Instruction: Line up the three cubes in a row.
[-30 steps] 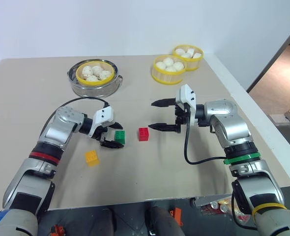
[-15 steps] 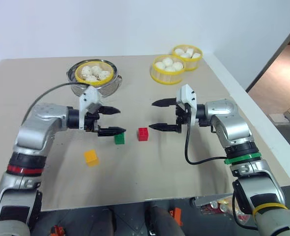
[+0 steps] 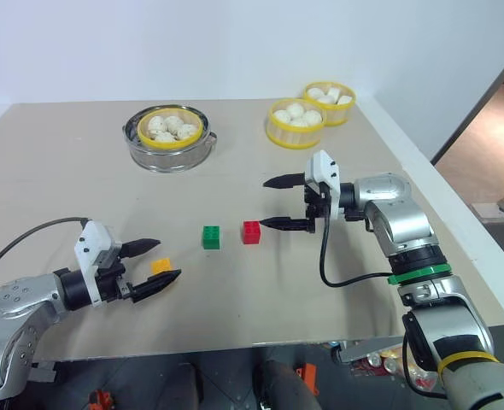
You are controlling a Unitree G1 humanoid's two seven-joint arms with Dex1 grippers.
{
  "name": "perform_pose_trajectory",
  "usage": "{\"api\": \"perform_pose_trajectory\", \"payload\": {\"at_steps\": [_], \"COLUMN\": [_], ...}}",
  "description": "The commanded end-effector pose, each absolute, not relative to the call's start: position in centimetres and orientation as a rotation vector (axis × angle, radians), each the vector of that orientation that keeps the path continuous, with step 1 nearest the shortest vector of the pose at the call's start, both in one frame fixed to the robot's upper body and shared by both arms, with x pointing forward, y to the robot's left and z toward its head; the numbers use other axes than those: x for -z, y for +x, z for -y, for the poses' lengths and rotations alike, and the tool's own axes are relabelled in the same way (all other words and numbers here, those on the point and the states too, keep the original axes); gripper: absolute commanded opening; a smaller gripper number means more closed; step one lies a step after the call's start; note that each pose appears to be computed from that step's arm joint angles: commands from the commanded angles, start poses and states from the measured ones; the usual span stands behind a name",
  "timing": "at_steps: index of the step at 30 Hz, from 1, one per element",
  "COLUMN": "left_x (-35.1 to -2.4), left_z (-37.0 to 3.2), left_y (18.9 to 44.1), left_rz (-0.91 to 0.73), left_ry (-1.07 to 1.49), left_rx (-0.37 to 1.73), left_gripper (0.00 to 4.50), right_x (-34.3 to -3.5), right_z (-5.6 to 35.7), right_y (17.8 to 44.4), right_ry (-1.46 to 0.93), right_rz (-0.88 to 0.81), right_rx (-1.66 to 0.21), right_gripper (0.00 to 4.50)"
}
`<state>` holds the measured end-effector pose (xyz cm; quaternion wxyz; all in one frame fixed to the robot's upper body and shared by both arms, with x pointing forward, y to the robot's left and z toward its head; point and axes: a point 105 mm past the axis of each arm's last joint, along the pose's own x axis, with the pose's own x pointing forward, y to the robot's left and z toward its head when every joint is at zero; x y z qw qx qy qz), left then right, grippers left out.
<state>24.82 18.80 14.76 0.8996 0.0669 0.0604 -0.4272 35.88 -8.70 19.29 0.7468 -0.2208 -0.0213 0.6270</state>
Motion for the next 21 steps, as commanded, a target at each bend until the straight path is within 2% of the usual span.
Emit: {"api": "perform_pose_trajectory", "payload": {"at_steps": [1, 7, 12, 16, 21], "left_x": [-15.2, -13.3, -13.1, -12.6, -11.6], "left_z": [-19.5, -19.6, -19.1, -19.0, -19.5], "left_y": [25.0, 25.3, 25.8, 26.1, 25.9], "left_rz": [-0.098, -0.169, -0.184, -0.208, -0.271], "left_ry": [0.182, 0.287, 0.305, 0.319, 0.34], "left_rx": [0.857, 0.933, 1.018, 1.062, 1.091], "left_gripper": [4.34, 4.34, 4.34, 4.34, 4.34], "right_x": [-20.6, -20.3, -20.6, -20.9, -20.7], "right_z": [8.4, 8.5, 8.3, 7.8, 7.7], "right_y": [35.9, 35.9, 35.7, 33.7, 31.5], "right_ry": [-0.518, -0.529, -0.504, -0.376, -0.368], "right_rz": [0.093, 0.086, 0.093, 0.051, 0.04], "right_rx": [-1.377, -1.377, -1.388, -1.512, -1.61], "right_gripper": [4.5, 4.5, 4.5, 4.5, 4.5]}}
